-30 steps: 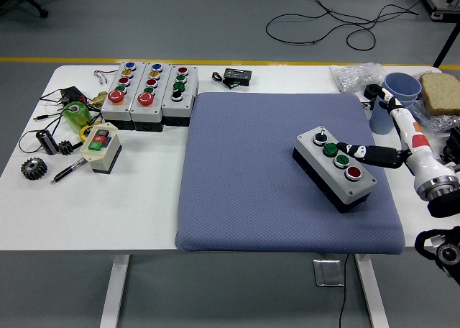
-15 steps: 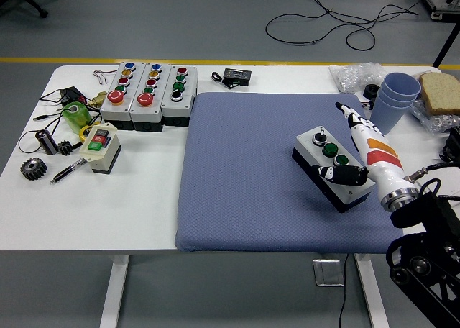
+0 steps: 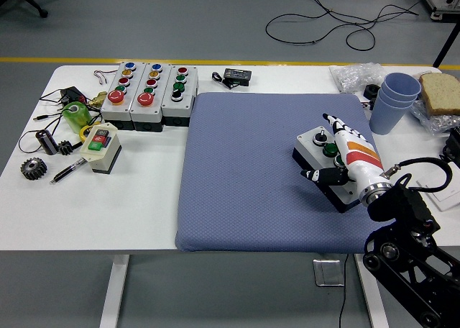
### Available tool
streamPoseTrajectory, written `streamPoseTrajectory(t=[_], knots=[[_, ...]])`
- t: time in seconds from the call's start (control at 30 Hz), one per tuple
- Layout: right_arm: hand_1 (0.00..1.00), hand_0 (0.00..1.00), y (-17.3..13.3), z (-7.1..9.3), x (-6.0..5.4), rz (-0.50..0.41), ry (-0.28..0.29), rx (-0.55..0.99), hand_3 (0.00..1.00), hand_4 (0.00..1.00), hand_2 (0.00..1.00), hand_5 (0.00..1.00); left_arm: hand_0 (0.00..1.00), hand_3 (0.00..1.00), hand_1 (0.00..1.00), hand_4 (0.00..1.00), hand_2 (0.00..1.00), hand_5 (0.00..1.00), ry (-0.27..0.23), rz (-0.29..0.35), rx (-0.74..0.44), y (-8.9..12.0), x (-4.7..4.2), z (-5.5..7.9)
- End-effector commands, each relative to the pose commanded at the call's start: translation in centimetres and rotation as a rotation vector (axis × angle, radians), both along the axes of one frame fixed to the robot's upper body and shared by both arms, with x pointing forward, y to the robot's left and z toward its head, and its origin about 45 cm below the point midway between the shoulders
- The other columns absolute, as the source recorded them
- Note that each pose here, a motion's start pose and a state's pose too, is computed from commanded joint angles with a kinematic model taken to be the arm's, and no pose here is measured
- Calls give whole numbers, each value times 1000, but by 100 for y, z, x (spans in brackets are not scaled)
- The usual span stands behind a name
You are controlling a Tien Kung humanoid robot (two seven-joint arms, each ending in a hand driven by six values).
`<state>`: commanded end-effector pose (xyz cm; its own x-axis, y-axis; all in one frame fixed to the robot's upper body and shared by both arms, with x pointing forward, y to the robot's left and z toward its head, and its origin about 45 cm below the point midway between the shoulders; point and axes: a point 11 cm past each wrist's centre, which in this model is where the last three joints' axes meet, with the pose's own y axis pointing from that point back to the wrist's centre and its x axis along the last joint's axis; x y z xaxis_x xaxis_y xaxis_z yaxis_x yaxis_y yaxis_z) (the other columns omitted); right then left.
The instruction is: Pick up the button,place it on the desk,press the button,press the button
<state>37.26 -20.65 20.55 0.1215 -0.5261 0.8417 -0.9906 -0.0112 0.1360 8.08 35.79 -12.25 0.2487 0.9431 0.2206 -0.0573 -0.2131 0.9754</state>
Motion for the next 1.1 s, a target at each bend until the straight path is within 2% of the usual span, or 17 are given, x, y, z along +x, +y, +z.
streamPoseTrajectory(t=[0.1, 0.23, 0.33, 0.63, 0.67, 0.73, 0.83, 0.87, 1.03, 1.07, 1.1], knots=[[969, 998, -37, -21, 90, -30, 25, -51, 998, 998, 998, 215, 752, 814, 867, 596, 897, 876, -1, 0, 0, -3, 3, 0], [969, 998, -73, 10, 175, -50, 24, -66, 998, 998, 998, 215, 752, 814, 867, 596, 897, 876, -5, 1, 1, -5, 18, 2], [970, 998, -96, -8, 222, -52, 60, -67, 998, 998, 998, 220, 752, 813, 867, 596, 897, 874, -8, -1, 3, -5, 34, 5], [965, 998, -143, -83, 252, -57, 135, -51, 998, 998, 998, 222, 752, 811, 866, 597, 896, 874, -9, -3, 3, -10, 47, 6], [920, 958, -154, -92, 255, -60, 142, -44, 988, 998, 979, 234, 752, 812, 866, 595, 896, 873, -9, -5, 3, -11, 48, 6], [920, 958, -160, -97, 256, -61, 145, -41, 988, 998, 979, 234, 752, 812, 866, 595, 896, 873, -9, -6, 2, -12, 48, 6], [920, 958, -193, -133, 248, -74, 187, -66, 988, 998, 979, 234, 752, 812, 866, 595, 896, 873, -7, -6, 1, -16, 40, 4], [788, 788, -194, -134, 246, -75, 191, -71, 957, 998, 914, 233, 752, 811, 866, 594, 895, 871, -7, -6, 0, -17, 40, 4], [788, 788, -189, -107, 255, -59, 198, -126, 957, 998, 914, 233, 752, 811, 866, 594, 895, 871, -7, -12, -2, -27, 46, 2], [586, 631, -187, -109, 257, -53, 204, -134, 915, 998, 793, 236, 751, 810, 866, 592, 895, 865, -8, -12, -2, -29, 47, 2], [586, 631, -192, -114, 261, -49, 211, -141, 915, 998, 793, 236, 751, 810, 866, 592, 895, 865, -9, -12, -3, -31, 49, 2]])
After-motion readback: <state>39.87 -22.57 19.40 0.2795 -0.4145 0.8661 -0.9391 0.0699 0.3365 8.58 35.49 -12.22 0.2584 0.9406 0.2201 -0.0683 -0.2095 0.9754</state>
